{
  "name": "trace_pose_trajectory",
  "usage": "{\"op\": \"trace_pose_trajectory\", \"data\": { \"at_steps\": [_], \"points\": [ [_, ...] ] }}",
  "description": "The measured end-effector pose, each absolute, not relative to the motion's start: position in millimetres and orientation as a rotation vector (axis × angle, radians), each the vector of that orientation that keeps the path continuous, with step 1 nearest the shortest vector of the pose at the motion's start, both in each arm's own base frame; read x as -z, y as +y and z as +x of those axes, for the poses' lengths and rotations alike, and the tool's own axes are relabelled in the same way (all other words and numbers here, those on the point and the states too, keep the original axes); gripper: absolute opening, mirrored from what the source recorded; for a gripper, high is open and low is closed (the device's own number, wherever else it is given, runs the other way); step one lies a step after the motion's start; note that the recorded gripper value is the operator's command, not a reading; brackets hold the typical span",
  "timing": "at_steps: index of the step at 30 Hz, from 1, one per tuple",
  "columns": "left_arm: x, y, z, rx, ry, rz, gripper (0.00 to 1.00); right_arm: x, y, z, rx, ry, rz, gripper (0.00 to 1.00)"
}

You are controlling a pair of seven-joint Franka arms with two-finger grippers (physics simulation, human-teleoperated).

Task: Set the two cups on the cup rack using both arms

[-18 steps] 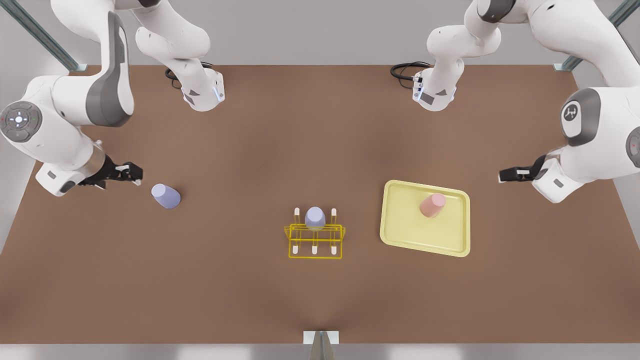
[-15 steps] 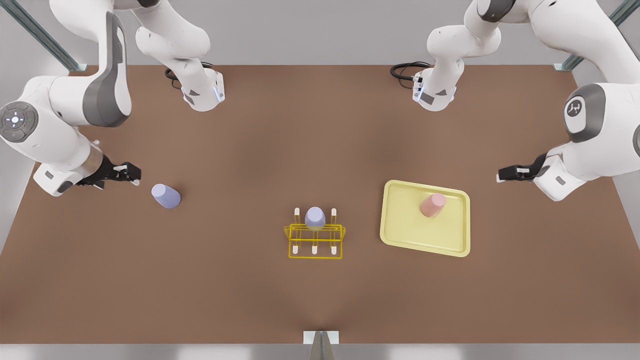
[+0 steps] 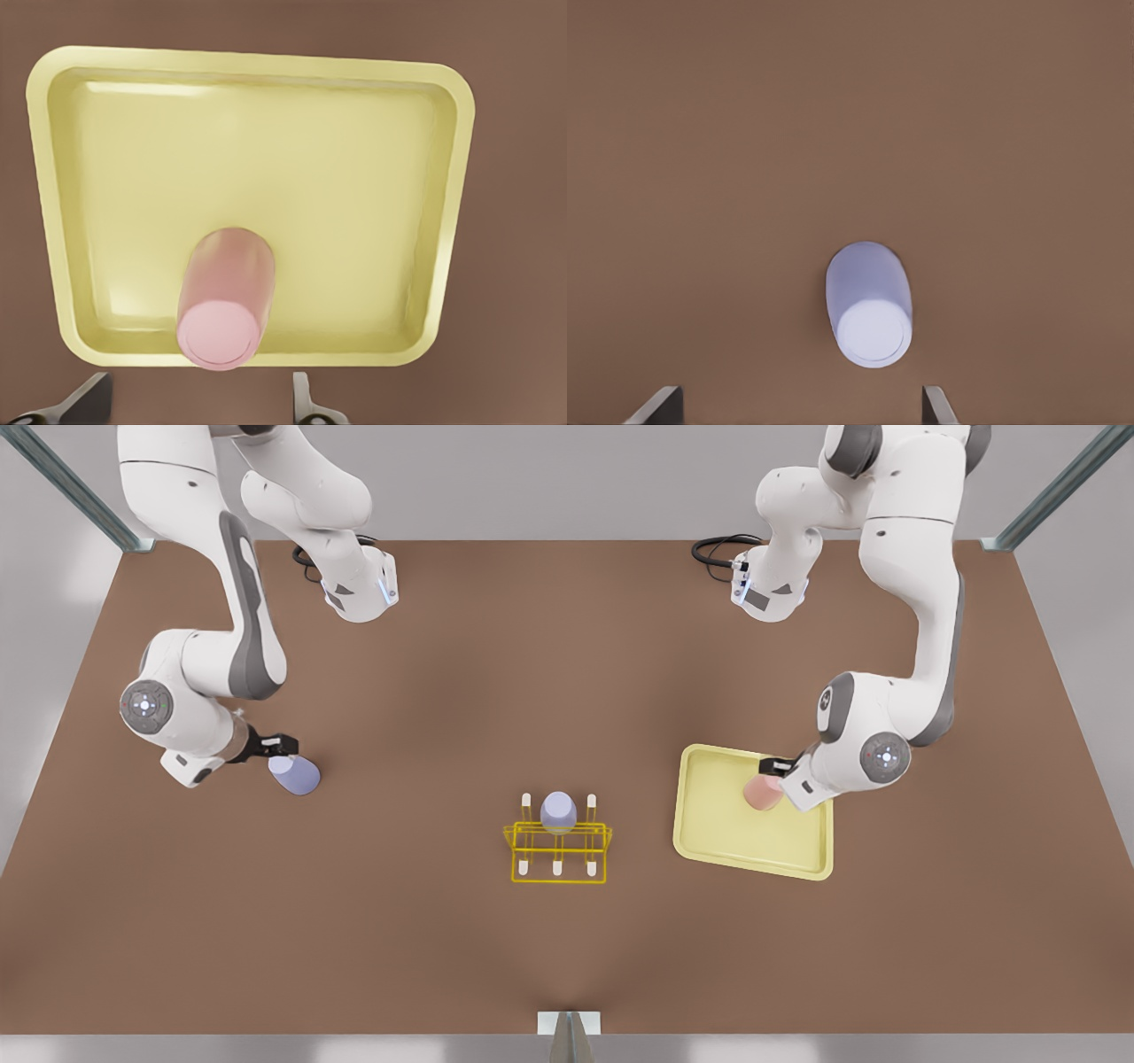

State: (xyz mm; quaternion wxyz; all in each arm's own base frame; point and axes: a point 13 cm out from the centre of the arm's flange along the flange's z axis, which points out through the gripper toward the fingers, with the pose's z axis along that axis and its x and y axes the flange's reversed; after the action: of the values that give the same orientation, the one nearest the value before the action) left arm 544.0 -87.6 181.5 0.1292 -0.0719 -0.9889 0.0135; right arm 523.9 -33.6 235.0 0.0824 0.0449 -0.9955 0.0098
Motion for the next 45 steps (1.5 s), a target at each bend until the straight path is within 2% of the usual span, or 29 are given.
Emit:
{"op": "trace_pose_trajectory", "data": {
  "at_steps": [3,6,9,14,19,20,21,27,34,37,39,40,45],
  "points": [
    [-158.1,-88.1,541.2,-0.022,-2.88,-0.222,1.0,-210.8,-43.3,522.8,-0.023,-2.979,0.107,1.0],
    [-130.6,-83.0,524.5,-0.011,-2.863,-0.217,1.0,-177.9,-41.1,507.1,-0.017,-2.97,0.111,1.0],
    [-106.1,-79.0,511.4,-0.006,-2.854,-0.209,1.0,-160.7,-43.1,506.8,-0.016,-2.995,0.107,1.0],
    [-85.9,-80.2,517.2,-0.009,-2.891,-0.206,1.0,-144.6,-52.3,505.9,-0.015,-3.031,0.084,1.0],
    [-75.7,-82.1,521.5,-0.011,-2.912,-0.206,1.0,-126.2,-62.5,503.1,-0.012,-3.051,0.063,1.0],
    [-75.0,-82.7,522.5,-0.011,-2.915,-0.207,0.86,-123.4,-66.8,503.4,-0.011,-3.054,0.054,1.0],
    [-75.0,-83.1,523.6,-0.011,-2.92,-0.207,0.77,-119.0,-68.9,502.3,-0.009,-3.054,0.051,1.0],
    [-76.4,-84.2,528.6,-0.009,-2.939,-0.201,0.81,-87.7,-64.7,479.3,-0.002,-3.055,0.07,1.0],
    [-83.1,-88.6,533.0,-0.026,-2.956,-0.175,0.8,-68.4,-63.6,484.9,-0.001,-3.101,0.093,1.0],
    [-104.0,-114.2,556.2,-0.055,-2.989,-0.185,0.8,-68.8,-63.7,489.6,-0.004,-3.12,0.103,1.0],
    [-142.3,-126.3,591.2,-0.075,-3.034,-0.178,0.8,-70.0,-64.1,492.2,-0.007,-3.131,0.108,0.87],
    [-162.7,-141.5,610.3,-0.094,-3.055,-0.188,0.8,-70.4,-64.2,493.2,-0.006,-3.135,0.111,0.69],
    [-201.2,-253.5,661.0,-0.252,-3.066,-0.221,0.79,-77.9,-65.0,500.0,-0.007,-3.16,0.138,0.69]
  ]
}}
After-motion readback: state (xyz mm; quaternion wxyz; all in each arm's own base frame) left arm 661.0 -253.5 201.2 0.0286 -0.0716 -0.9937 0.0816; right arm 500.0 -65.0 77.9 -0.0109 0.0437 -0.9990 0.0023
